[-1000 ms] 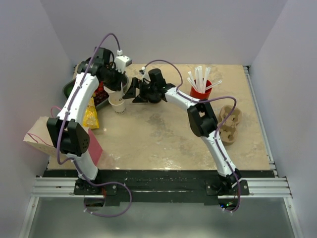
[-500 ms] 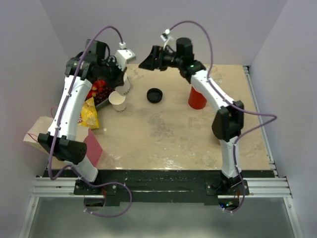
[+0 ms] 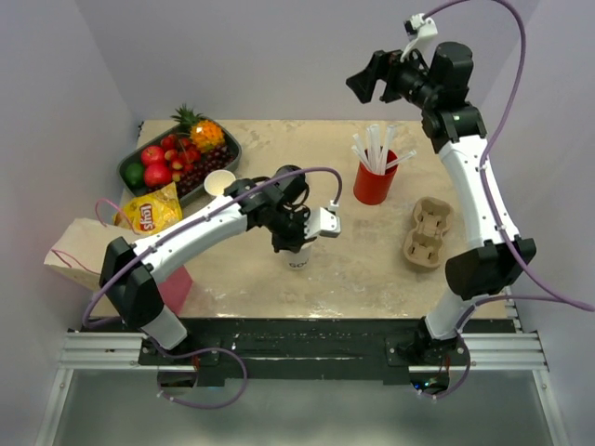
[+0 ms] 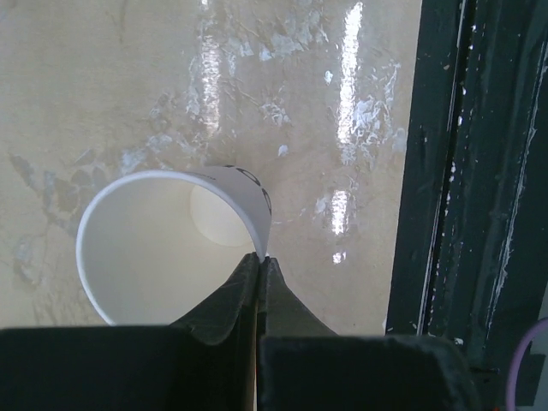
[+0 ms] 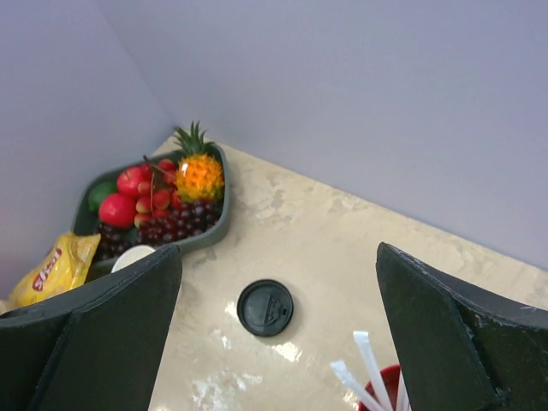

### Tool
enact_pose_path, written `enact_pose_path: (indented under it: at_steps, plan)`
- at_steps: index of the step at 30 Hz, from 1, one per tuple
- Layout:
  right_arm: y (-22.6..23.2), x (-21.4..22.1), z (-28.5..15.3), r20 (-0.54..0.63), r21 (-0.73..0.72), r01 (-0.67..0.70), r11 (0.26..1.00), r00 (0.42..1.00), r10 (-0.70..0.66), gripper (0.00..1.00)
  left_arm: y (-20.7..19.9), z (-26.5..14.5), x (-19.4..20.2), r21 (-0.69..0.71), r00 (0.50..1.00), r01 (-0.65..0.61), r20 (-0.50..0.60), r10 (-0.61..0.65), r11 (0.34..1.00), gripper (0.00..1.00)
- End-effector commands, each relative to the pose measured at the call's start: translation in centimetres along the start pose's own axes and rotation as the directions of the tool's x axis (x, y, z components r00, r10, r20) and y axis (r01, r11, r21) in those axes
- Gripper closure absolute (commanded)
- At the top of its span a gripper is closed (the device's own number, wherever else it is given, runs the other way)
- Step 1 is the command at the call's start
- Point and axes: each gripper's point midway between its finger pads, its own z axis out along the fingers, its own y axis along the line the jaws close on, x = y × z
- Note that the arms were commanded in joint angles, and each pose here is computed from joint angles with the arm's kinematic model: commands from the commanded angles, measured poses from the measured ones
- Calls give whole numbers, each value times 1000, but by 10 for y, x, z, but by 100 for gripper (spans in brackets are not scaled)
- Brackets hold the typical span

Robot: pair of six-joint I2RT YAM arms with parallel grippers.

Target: Pack the takeout coffee

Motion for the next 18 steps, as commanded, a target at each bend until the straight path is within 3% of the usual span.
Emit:
enact_pose_path:
  at_steps: [1, 9, 18]
  plan:
    - [8, 12, -18, -39, 10, 48, 999, 998, -48, 1, 19, 22, -6, -83, 997, -72, 15, 74, 994, 100]
    - [9, 31, -29, -76, 15, 16, 1000, 997, -15, 1, 27, 32, -8, -159, 994, -84, 55, 94, 984, 100]
    - [6, 43, -24, -98, 18, -9, 1000, 995, 11, 1, 34, 48, 1, -182, 998, -62, 21, 67, 981, 100]
